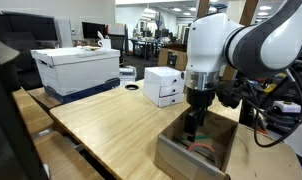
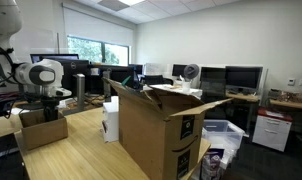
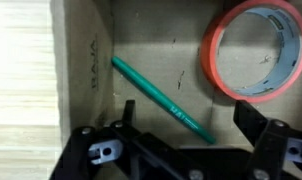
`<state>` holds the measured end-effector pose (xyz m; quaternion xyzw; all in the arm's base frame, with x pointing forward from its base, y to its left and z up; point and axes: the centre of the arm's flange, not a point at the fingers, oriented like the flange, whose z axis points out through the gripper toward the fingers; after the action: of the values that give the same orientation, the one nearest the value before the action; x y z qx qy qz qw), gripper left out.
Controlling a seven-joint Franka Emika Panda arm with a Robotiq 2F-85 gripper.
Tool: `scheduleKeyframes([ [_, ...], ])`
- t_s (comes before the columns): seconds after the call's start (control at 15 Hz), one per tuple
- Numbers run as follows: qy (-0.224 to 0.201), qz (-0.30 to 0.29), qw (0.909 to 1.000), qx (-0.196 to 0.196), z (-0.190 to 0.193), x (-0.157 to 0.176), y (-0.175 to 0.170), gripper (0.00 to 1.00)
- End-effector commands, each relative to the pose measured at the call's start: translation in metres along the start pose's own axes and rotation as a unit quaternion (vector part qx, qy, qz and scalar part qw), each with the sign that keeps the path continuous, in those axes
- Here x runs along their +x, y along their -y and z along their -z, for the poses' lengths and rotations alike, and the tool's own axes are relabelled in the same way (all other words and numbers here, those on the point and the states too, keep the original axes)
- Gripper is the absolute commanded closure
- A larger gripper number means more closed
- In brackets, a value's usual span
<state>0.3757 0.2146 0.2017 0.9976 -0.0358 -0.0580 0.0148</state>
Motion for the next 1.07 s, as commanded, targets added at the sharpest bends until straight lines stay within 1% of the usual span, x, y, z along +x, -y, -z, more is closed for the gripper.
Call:
scheduleKeyframes([
  [0.0,-0.005,0.005,1.0,0.001,-0.008,0.0,-0.003,0.0],
  [1.0,0.007,0.003,1.0,0.0,-0.023,0.003,-0.001,0.0],
])
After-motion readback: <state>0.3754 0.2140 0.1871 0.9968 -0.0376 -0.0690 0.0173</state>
